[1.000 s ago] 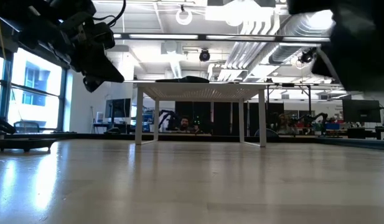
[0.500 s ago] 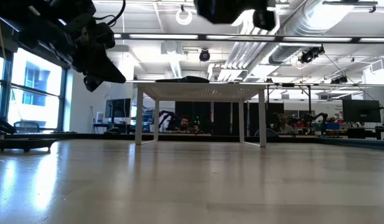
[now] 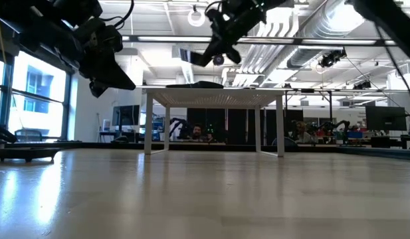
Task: Pick & Place Mini shaped plates
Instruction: Stack the black distorted square plate on top of the black distorted square plates on the shelf, then stack the black leaf shaped plate on top of the black leaf shaped plates on the shelf
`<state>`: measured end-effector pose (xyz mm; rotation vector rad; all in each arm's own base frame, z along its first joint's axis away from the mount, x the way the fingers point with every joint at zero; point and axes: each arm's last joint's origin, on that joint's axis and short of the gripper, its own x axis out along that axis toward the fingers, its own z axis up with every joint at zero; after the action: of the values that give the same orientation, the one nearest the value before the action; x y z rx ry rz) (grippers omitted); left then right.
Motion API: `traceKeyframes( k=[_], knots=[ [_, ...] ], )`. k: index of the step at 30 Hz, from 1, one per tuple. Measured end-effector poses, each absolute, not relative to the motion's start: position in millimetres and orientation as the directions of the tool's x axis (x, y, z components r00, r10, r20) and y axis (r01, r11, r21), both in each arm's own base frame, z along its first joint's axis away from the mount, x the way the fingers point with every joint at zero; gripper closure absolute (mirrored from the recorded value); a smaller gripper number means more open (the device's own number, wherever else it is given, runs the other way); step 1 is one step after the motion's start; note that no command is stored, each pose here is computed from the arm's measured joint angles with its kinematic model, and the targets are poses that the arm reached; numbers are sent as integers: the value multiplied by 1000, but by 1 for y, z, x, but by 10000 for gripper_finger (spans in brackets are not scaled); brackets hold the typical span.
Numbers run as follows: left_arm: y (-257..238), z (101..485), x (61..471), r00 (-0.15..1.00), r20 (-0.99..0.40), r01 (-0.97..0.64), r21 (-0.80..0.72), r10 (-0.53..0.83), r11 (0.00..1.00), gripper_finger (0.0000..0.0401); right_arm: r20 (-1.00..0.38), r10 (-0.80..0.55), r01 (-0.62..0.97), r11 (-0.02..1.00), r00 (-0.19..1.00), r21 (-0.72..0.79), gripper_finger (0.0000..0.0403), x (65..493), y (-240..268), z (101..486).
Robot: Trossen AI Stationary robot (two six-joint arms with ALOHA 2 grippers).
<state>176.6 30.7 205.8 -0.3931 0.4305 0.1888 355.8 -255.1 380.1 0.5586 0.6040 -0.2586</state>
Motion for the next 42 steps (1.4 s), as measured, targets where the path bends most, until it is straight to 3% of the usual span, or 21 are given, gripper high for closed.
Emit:
traceKeyframes(
  k=[5,13,22,36,42],
  knots=[
    [31,206,177,890,-441,-280,-319,120,905,397,-589,-81,344,871,804,351,396,373,-280,367],
    [31,206,177,889,-441,-289,-330,124,899,397,-634,-97,249,956,767,155,396,381,-279,348],
    [32,206,176,887,-440,-310,-343,139,887,397,-642,-185,237,971,744,-5,396,388,-273,350],
    [32,206,177,886,-437,-328,-351,157,877,397,-630,-191,236,972,752,-14,322,389,-274,351],
    [33,206,177,885,-438,-331,-351,159,876,397,-627,-191,230,973,755,-20,348,387,-270,357]
  ],
)
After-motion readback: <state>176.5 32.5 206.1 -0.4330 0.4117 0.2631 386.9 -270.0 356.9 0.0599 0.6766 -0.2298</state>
